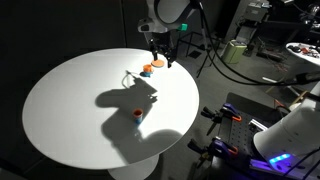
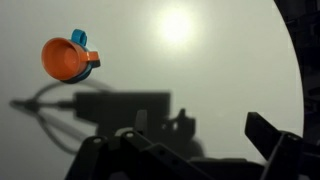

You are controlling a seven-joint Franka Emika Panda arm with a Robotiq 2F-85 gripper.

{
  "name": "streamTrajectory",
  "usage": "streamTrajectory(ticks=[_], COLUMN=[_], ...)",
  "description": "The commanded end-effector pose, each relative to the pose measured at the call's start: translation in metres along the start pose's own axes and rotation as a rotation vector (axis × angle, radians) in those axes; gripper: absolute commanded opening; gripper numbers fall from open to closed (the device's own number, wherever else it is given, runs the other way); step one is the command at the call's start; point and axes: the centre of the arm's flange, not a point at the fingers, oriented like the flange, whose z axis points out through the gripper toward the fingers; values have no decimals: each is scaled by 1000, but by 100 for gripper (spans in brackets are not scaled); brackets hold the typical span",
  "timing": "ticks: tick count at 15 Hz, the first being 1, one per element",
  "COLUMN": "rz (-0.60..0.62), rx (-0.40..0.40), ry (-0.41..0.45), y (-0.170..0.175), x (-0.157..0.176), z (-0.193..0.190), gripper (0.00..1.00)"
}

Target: Stack the cups with the mugs

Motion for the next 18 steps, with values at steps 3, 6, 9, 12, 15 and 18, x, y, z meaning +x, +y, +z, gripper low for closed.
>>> streamTrajectory(ticks=[3, 6, 9, 12, 15, 18], rz=[6, 6, 6, -42, -123, -195], rx=[-14, -12, -10, -18, -48, -62], ry=[19, 18, 31, 77, 124, 173], y=[-6, -7, -2, 7, 12, 10], x=[-7, -7, -8, 6, 31, 63], z=[-13, -12, -11, 2, 14, 25], gripper=[100, 100, 100, 100, 100, 100])
